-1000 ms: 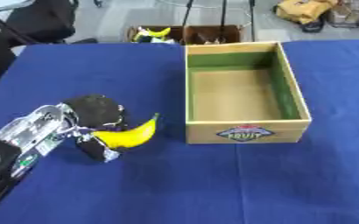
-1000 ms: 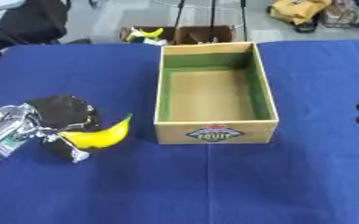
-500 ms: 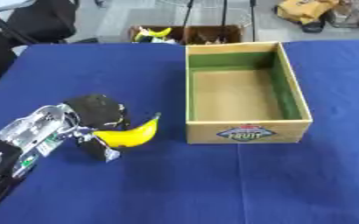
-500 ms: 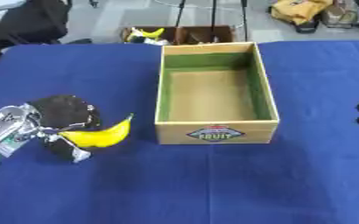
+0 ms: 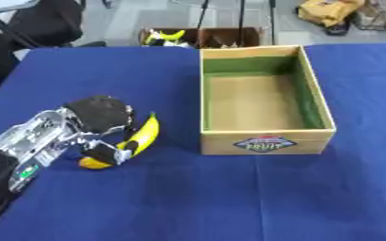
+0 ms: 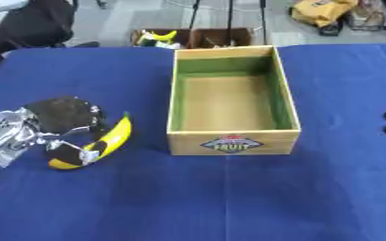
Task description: Pick up objects on the table and place them in the box.
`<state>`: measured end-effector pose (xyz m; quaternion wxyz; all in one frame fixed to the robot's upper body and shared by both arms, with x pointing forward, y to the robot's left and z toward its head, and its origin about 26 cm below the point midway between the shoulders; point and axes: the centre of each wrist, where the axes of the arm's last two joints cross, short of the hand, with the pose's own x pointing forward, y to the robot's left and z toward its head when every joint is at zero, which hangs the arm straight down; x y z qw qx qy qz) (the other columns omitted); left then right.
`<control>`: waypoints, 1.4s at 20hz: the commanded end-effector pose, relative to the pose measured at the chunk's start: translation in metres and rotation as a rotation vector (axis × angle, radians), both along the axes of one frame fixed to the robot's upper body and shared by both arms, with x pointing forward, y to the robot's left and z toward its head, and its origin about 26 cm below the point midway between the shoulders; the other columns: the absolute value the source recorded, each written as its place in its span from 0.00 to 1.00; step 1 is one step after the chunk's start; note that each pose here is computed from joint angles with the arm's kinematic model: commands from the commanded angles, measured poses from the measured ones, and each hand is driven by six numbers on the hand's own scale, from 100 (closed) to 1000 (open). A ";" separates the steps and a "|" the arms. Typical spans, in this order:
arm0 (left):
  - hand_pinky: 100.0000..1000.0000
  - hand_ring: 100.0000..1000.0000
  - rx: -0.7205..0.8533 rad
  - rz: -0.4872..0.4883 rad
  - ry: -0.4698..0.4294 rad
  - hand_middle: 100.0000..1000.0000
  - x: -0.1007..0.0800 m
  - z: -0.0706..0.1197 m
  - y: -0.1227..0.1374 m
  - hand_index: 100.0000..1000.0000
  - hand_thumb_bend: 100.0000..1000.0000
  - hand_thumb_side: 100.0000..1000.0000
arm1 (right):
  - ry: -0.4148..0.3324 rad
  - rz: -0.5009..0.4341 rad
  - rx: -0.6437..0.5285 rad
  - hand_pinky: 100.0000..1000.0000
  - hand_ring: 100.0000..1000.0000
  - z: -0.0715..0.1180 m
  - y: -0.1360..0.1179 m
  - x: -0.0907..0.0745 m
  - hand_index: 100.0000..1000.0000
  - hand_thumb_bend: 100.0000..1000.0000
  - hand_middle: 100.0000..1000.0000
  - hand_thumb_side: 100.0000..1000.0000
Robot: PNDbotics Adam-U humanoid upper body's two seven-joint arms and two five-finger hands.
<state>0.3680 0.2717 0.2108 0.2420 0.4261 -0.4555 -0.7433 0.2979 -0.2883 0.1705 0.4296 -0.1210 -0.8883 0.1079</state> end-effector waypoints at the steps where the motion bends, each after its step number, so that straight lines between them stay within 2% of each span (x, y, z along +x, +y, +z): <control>1: 0.25 0.47 0.024 0.025 -0.009 0.50 -0.001 0.011 0.008 0.59 0.07 0.52 | -0.021 -0.006 -0.018 0.59 0.67 0.006 -0.003 -0.001 0.82 0.00 0.55 1.00; 3: 0.30 0.52 0.048 0.045 0.016 0.56 0.001 0.009 0.008 0.67 0.13 0.56 | -0.022 -0.007 -0.018 0.60 0.67 0.006 -0.003 -0.001 0.82 0.00 0.55 1.00; 6: 0.33 0.53 0.088 0.076 0.032 0.60 0.003 0.008 0.006 0.71 0.15 0.58 | -0.022 -0.007 -0.018 0.60 0.67 0.006 -0.003 -0.001 0.82 0.00 0.55 1.00; 11: 0.33 0.53 0.134 0.082 0.010 0.59 0.006 0.005 0.001 0.72 0.16 0.57 | -0.022 -0.005 -0.018 0.60 0.67 0.006 -0.003 -0.001 0.82 0.00 0.55 1.00; 17: 0.33 0.53 0.159 0.081 0.034 0.60 0.011 -0.005 0.000 0.74 0.19 0.59 | -0.021 -0.007 -0.018 0.60 0.67 0.006 -0.003 -0.001 0.82 0.00 0.55 1.00; 21: 0.29 0.50 0.153 0.079 0.030 0.55 0.013 -0.006 0.000 0.71 0.10 0.56 | -0.020 -0.006 -0.019 0.60 0.67 0.006 -0.003 -0.001 0.82 0.00 0.55 1.00; 24: 0.28 0.49 0.145 0.077 0.018 0.53 0.013 -0.006 0.000 0.69 0.07 0.55 | -0.019 -0.007 -0.020 0.60 0.67 0.005 -0.003 -0.002 0.82 0.00 0.55 1.00; 25: 0.25 0.47 0.142 0.074 0.012 0.51 0.013 -0.006 0.000 0.67 0.02 0.54 | -0.019 -0.006 -0.021 0.60 0.67 0.005 -0.003 -0.002 0.82 0.00 0.55 1.00; 28: 0.25 0.47 0.136 0.069 0.001 0.50 0.012 -0.005 0.000 0.66 0.01 0.54 | -0.018 -0.005 -0.022 0.60 0.67 0.005 -0.003 -0.001 0.82 0.00 0.55 1.00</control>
